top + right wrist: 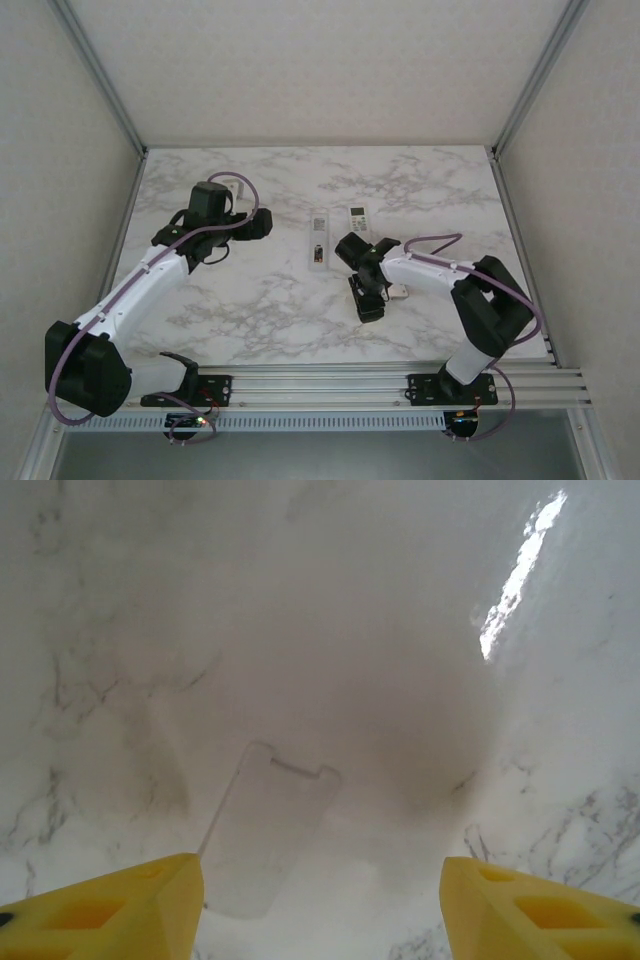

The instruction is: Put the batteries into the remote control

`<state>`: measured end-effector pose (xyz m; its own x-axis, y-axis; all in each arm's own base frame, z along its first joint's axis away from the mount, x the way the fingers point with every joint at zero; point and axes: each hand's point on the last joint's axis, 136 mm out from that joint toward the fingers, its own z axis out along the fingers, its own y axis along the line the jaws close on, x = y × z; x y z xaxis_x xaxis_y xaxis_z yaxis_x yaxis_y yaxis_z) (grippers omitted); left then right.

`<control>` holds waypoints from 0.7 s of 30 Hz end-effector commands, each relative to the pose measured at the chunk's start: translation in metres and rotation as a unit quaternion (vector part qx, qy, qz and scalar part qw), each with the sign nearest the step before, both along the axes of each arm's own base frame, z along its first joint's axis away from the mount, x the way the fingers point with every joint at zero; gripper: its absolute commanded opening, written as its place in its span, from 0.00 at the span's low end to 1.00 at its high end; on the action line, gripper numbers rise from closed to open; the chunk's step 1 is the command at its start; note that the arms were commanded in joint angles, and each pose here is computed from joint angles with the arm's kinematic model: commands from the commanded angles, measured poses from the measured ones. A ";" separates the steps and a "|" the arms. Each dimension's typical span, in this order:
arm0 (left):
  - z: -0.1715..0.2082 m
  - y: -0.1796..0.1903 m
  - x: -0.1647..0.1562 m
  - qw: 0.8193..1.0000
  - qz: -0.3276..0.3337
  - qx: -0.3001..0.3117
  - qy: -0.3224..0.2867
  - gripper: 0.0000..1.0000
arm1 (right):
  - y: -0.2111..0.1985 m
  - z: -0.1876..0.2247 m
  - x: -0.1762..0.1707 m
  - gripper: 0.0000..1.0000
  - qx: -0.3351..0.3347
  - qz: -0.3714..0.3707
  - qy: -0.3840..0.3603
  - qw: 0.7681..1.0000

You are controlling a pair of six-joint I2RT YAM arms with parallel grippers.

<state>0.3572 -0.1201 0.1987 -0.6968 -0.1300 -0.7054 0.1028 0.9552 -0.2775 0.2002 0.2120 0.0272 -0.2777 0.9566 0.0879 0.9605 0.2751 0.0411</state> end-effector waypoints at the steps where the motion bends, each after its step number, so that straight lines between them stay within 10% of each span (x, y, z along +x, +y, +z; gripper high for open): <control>1: 0.014 0.001 0.001 1.000 -0.001 0.008 -0.022 1.00 | 0.005 -0.010 0.004 0.64 0.011 -0.022 0.017 1.000; 10: 0.013 0.003 0.000 1.000 0.000 0.014 -0.022 1.00 | 0.005 -0.018 0.009 0.63 0.005 -0.024 0.020 0.999; 21: 0.014 0.004 0.001 1.000 0.002 0.017 -0.023 0.99 | -0.007 -0.032 0.002 0.39 -0.005 -0.010 0.048 0.999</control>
